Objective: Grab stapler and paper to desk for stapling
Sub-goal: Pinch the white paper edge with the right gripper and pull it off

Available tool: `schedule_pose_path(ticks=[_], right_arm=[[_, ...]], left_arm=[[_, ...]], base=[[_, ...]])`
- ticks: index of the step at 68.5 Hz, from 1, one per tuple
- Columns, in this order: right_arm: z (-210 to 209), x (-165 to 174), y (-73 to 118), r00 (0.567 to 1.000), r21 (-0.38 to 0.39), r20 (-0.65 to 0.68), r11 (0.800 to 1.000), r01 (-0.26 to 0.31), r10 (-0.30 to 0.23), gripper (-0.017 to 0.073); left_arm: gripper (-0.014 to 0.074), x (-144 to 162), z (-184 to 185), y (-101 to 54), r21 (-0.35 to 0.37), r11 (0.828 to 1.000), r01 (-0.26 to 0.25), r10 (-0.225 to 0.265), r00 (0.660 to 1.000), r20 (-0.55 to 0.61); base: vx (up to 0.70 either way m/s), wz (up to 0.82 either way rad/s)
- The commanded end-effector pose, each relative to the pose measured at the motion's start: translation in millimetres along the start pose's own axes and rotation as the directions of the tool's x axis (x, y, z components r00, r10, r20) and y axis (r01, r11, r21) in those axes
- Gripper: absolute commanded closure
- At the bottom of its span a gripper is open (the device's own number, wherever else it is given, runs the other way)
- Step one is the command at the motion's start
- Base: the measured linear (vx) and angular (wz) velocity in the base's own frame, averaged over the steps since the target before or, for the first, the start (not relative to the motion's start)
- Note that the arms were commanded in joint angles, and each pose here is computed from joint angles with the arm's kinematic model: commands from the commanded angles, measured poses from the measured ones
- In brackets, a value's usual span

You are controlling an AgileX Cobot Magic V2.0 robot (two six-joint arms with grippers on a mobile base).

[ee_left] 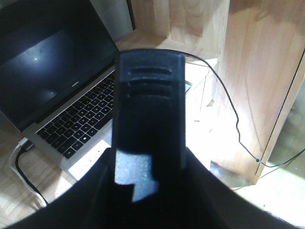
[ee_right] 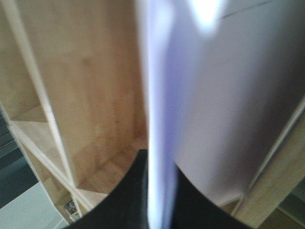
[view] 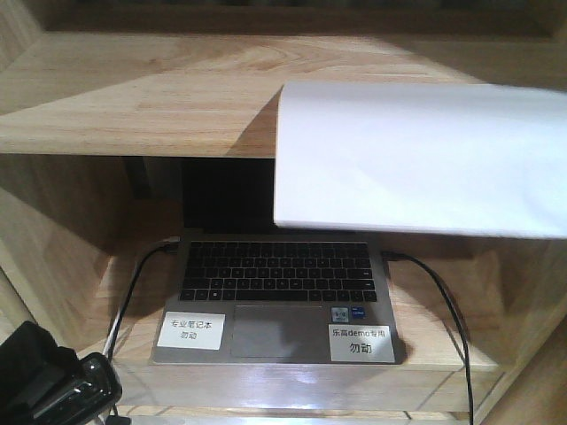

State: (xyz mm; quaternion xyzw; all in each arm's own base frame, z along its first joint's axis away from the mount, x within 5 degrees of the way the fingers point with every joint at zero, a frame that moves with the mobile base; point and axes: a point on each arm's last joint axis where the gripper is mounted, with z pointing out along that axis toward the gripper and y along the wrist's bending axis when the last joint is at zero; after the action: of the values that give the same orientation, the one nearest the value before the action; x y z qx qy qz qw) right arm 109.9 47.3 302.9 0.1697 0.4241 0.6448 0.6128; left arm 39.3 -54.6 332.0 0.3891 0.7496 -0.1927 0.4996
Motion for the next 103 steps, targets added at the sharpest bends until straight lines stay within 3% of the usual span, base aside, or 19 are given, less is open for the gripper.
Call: schedule_pose_path(ticks=[1, 14, 35, 56, 71, 103], right_arm=[[-5.8, -3.4, 13.7, 0.999, -0.076, 0.017, 0.996, 0.040, -0.039, 0.0564], [-30.1, -1.2, 17.7, 0.998, -0.122, 0.013, 0.990, 0.064, -0.063, 0.0563], [-61.6, 5.3, 4.2, 0.996, -0.028, -0.028, 0.996, 0.080, -0.081, 0.0563], [-78.7, 2.9, 11.9, 0.995, -0.040, -0.014, 0.994, 0.099, -0.100, 0.0562], [-88.3, 1.7, 24.6, 0.989, -0.148, 0.010, 0.978, 0.145, -0.145, 0.0562], [-88.6, 2.0, 25.3, 0.989, -0.154, 0.009, 0.977, 0.150, -0.150, 0.0561]], left_arm=[[0.0600, -16.3, -5.4, 2.5, -0.027, 0.999, 0.024, -0.021, 0.992, 0.121], [0.0600, -16.3, -5.4, 2.5, -0.027, 0.999, 0.024, -0.021, 0.992, 0.121], [0.0600, -16.3, -5.4, 2.5, -0.027, 0.999, 0.024, -0.021, 0.992, 0.121], [0.0600, -16.3, -5.4, 2.5, -0.027, 0.999, 0.024, -0.021, 0.992, 0.121], [0.0600, -16.3, -5.4, 2.5, -0.027, 0.999, 0.024, -0.021, 0.992, 0.121], [0.0600, -16.3, -5.4, 2.5, -0.027, 0.999, 0.024, -0.021, 0.992, 0.121]], base=[[0.00, 0.00], [0.00, 0.00], [0.00, 0.00], [0.00, 0.00], [0.00, 0.00], [0.00, 0.00]])
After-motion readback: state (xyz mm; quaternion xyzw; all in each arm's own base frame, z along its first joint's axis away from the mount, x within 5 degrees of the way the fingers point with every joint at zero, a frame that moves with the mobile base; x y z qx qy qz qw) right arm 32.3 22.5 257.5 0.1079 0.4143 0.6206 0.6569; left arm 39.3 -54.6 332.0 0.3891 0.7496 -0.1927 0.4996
